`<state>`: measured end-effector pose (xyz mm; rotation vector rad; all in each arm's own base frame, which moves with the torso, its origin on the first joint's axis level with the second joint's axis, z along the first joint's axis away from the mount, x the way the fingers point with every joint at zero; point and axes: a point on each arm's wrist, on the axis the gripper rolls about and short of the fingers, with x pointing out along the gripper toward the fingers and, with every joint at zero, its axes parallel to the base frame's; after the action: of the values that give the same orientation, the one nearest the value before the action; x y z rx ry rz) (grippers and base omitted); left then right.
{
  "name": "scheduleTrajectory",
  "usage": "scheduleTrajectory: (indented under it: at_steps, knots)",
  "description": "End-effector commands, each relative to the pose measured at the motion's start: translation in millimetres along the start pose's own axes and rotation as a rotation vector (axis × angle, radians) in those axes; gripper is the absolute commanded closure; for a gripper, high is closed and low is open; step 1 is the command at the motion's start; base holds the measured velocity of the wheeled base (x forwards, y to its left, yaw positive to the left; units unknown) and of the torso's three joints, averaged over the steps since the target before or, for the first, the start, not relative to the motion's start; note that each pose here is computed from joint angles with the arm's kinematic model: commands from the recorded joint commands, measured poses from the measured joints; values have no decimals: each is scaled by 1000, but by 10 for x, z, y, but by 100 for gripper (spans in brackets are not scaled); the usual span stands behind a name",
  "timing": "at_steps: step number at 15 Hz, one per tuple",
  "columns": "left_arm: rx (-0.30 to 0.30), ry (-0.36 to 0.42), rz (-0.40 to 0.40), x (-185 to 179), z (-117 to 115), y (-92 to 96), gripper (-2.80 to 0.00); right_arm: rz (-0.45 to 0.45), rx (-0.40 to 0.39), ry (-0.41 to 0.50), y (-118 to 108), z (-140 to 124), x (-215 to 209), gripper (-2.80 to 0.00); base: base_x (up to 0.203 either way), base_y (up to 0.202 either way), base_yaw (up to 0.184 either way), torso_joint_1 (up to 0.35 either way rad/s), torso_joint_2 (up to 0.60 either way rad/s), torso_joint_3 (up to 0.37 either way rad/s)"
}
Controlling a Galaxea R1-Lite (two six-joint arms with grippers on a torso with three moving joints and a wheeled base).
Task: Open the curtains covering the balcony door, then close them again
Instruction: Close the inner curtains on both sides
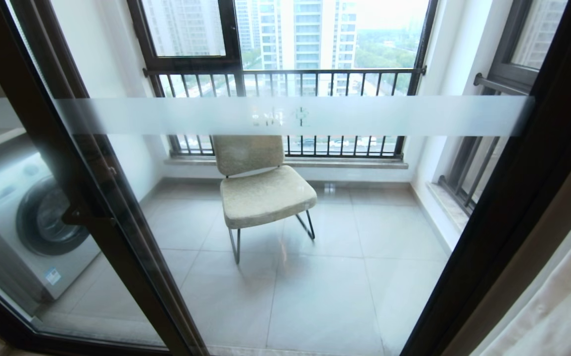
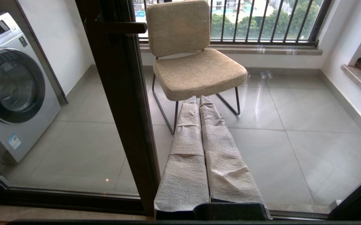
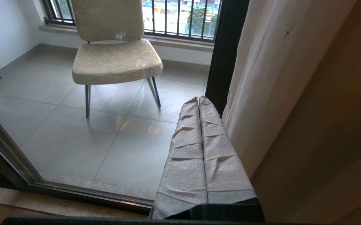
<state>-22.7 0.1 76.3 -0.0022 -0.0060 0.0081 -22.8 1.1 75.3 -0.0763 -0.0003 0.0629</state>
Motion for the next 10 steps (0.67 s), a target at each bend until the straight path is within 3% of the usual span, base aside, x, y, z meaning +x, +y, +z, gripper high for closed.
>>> scheduleTrajectory:
  at_steps: [1, 4, 7, 10]
  knots:
    - [-1, 0, 1, 0, 1, 0, 0, 0, -2, -1, 0, 0, 0, 0, 0, 0, 0, 0, 0, 0]
    - [-1, 0, 1, 0, 1, 0, 0, -3, -14, -2, 0, 2, 0, 0, 0, 0, 0, 0, 0, 0]
    - [-1, 0, 1, 0, 1, 0, 0, -2, -101, -2, 0, 2, 0, 0, 0, 0, 0, 0, 0, 0]
    - [-1, 0, 1, 0, 1, 0, 0, -5, -110, -76, -8, 114, 6, 0, 0, 0, 0, 0, 0, 0]
